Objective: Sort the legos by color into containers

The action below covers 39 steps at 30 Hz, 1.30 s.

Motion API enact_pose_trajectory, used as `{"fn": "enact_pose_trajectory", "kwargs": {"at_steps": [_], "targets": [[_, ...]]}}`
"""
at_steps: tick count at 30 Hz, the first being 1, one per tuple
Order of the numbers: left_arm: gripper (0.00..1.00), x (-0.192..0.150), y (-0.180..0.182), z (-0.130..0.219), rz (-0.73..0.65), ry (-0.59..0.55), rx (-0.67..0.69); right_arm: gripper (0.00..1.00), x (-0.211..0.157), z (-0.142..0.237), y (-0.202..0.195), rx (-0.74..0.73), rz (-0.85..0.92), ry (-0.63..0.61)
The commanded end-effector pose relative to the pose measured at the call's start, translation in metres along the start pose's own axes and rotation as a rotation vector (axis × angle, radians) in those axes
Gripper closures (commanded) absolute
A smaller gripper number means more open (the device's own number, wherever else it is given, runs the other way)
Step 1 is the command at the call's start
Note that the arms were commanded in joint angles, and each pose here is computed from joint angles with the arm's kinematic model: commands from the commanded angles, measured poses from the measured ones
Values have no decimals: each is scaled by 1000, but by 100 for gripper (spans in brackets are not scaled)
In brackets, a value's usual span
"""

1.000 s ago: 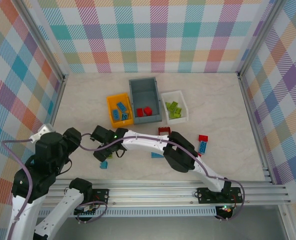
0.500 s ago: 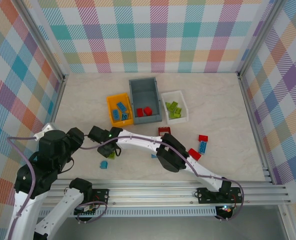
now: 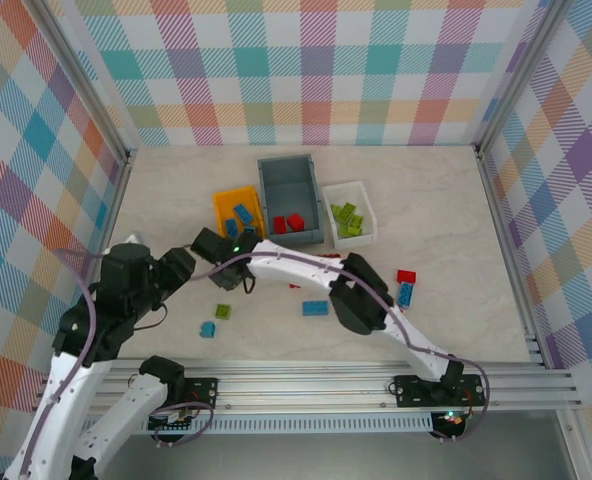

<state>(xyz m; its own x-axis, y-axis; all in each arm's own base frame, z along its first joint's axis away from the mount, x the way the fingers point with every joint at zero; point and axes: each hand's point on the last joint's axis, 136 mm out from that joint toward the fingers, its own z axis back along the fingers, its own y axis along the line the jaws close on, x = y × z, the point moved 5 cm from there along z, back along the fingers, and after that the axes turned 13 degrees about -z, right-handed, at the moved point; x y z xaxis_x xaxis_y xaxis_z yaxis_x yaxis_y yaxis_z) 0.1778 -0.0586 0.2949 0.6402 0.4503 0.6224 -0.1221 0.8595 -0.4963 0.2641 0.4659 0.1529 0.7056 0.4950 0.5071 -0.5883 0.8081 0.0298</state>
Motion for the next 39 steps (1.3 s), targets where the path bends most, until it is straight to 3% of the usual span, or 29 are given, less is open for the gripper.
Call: {"fn": "enact_pose_trajectory", "kwargs": {"at_steps": [1,5,9,16,21,28,33,36,39], "targets": [[45,7,-39,-17,-27,65,-218,73,36,91,-50,8,-187,-203],[45,5,-69,-43,-53,127,-293,73,19,110,-146,-81,-410,-209],[45,-16,-117,-70,-191,165,-284,73,1,105,-228,-174,-596,-178],[45,-64,-175,-120,-371,202,-218,73,-9,72,-319,-268,-830,-131],[46,-89,-187,-144,-415,231,-194,73,3,47,-343,-250,-861,-99],[46,-102,-190,-156,-437,224,-158,71,20,18,-347,-232,-862,-59],[45,-106,-189,-161,-454,235,-140,55,22,3,-347,-225,-880,-11],[44,-110,-186,-162,-463,244,-124,44,25,14,-345,-223,-878,-33],[44,-115,-180,-164,-465,256,-100,39,30,37,-343,-212,-868,-84]]}}
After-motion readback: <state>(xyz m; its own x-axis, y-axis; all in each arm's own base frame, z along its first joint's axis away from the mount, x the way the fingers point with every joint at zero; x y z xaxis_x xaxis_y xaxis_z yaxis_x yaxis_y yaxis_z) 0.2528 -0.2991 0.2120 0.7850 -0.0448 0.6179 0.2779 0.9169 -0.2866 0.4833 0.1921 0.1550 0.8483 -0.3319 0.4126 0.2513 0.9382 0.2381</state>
